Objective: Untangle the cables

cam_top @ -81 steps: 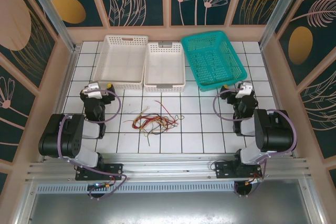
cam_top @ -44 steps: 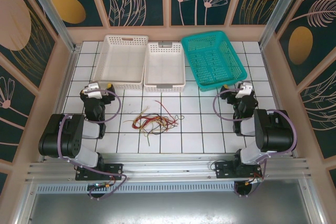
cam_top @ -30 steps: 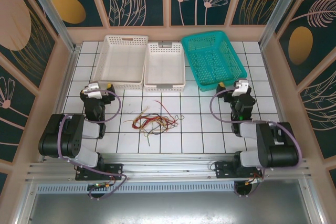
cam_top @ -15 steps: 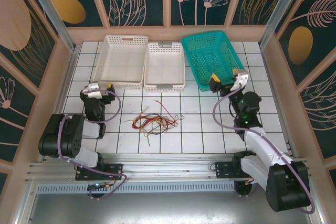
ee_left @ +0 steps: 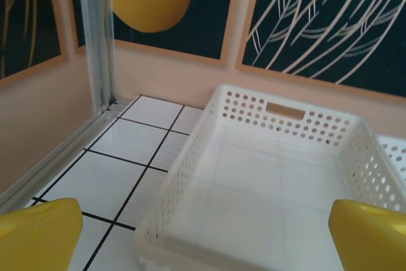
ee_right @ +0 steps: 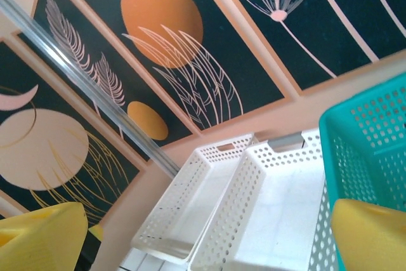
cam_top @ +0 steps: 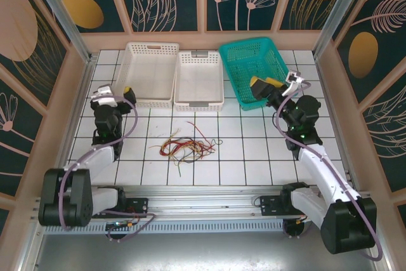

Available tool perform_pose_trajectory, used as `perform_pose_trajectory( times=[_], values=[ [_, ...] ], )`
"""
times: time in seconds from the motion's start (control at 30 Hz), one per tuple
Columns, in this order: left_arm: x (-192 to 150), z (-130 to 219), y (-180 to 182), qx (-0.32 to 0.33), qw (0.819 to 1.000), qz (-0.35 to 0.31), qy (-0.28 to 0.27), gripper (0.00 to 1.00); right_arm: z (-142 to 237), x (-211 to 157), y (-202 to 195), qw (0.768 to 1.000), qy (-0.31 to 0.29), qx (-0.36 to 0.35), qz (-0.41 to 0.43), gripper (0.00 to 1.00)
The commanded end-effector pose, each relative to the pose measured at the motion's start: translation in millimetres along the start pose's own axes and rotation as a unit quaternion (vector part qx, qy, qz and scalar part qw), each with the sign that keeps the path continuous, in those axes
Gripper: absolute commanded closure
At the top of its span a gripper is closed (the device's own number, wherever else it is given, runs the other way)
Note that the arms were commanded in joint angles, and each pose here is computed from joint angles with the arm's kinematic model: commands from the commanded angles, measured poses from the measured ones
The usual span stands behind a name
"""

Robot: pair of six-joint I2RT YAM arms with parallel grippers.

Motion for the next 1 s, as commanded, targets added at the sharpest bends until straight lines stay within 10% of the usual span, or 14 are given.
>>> perform_pose_trajectory(
  times=[0.0,0.53,0.97],
  values=[
    [7.5,14.6,7.9,0.041,0.997,0.067,0.004,0.01,5.0,2.2,1.9,0.999,-0.025,0.004,-0.022,0.01],
    [59.2,44.0,-7.9,0.031,0.953,0.296,0.055,0.01,-9.6,-25.1,-2.2,0.998,0.055,-0.016,0.041,0.01],
    [12.1,50.1,-6.4,-0.002,0.949,0.262,0.174,0.01,-49.5,-67.6,5.3,0.983,0.171,-0.024,0.068,0.01]
  ],
)
Point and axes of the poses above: each hand's point on the last joint's axis, 136 mm out from that joint toward the fingers, its own z axis back along the fingers, its own y axis along the line the jaws close on, x = y × z, the point moved 10 cm from there along z, back along the fingers, and after that the axes turned 5 degrees about z, right-handed, at the moved point
